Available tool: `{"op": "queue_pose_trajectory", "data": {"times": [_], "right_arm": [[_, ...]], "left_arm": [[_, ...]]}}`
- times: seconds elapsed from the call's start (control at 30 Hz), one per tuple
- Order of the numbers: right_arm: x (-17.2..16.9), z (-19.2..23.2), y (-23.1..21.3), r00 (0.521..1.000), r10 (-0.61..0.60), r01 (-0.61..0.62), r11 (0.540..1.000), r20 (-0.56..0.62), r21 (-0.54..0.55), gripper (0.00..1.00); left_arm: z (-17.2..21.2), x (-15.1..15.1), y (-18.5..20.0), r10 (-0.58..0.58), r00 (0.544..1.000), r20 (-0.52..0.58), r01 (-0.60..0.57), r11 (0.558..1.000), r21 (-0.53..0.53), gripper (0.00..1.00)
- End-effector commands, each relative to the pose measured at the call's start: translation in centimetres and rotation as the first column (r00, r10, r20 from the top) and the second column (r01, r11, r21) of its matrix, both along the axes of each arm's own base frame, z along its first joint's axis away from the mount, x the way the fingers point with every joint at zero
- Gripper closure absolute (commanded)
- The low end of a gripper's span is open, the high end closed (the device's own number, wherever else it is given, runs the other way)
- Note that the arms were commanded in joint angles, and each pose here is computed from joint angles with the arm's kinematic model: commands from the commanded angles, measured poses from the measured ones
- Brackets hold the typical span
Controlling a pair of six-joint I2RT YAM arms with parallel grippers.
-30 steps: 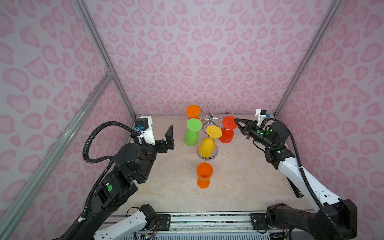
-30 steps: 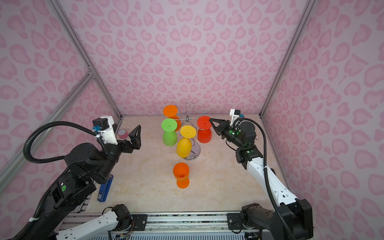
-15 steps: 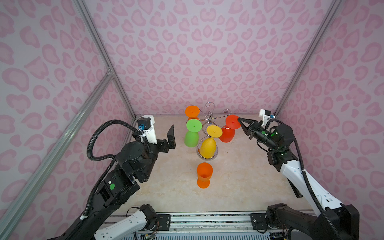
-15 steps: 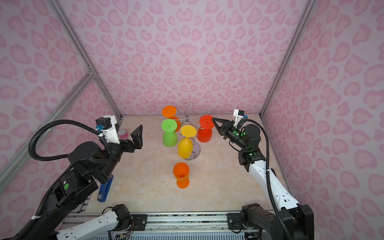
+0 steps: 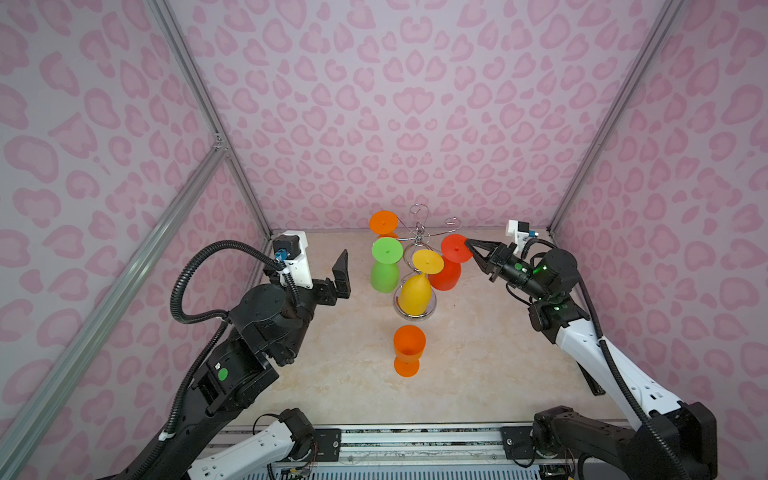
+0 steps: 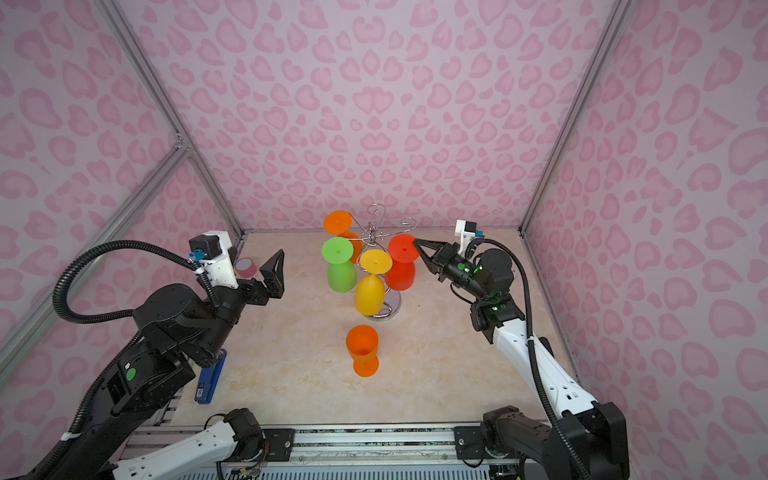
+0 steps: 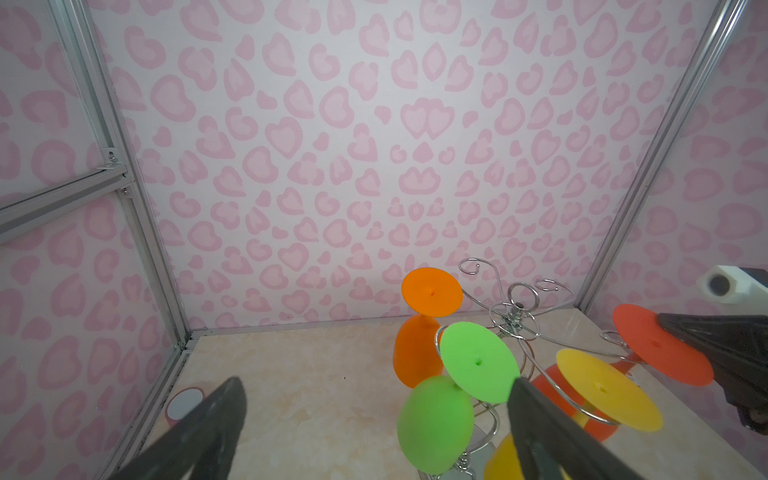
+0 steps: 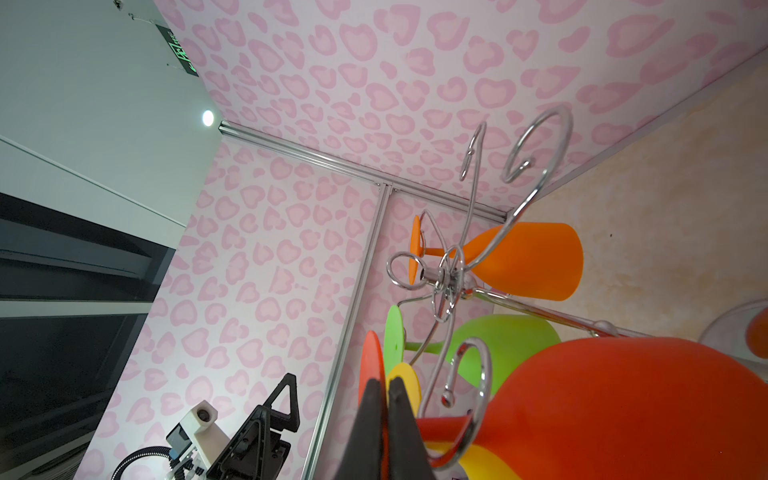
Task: Take the wine glass off the wine glass rack
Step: 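Slide the red glass off the rack with the right gripper, pulling it clear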
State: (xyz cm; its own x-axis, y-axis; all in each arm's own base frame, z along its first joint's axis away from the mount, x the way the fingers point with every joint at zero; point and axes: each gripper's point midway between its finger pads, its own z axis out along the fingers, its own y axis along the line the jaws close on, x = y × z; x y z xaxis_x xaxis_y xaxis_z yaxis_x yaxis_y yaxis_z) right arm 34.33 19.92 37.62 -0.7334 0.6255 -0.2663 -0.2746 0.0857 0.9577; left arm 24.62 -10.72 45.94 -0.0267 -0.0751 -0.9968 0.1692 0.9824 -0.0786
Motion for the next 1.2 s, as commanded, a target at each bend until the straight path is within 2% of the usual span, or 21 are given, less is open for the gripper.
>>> {"op": "queue_pose_trajectory", "data": {"times": [0.0, 0.33, 1.17], "right_arm": [[0.0, 1.1, 0.5, 0.999, 0.017, -0.017, 1.0, 0.046, 0.008, 1.0], [1.2, 0.8, 2.4, 0.998, 0.045, -0.045, 0.999, 0.032, 0.0, 1.0], [2.8, 0.4, 1.5, 0.997, -0.038, 0.031, 0.994, -0.066, -0.109, 1.0]], "left_arm": [[1.0, 0.0, 0.1, 0.002, 1.0, 0.028, -0.001, 0.999, -0.034, 0.0], [1.0, -0.2, 0.3, 0.002, 1.0, 0.031, -0.001, 0.999, -0.032, 0.0], [0.1, -0.8, 0.9, 0.004, 1.0, 0.024, -0.003, 0.998, -0.055, 0.0]]}}
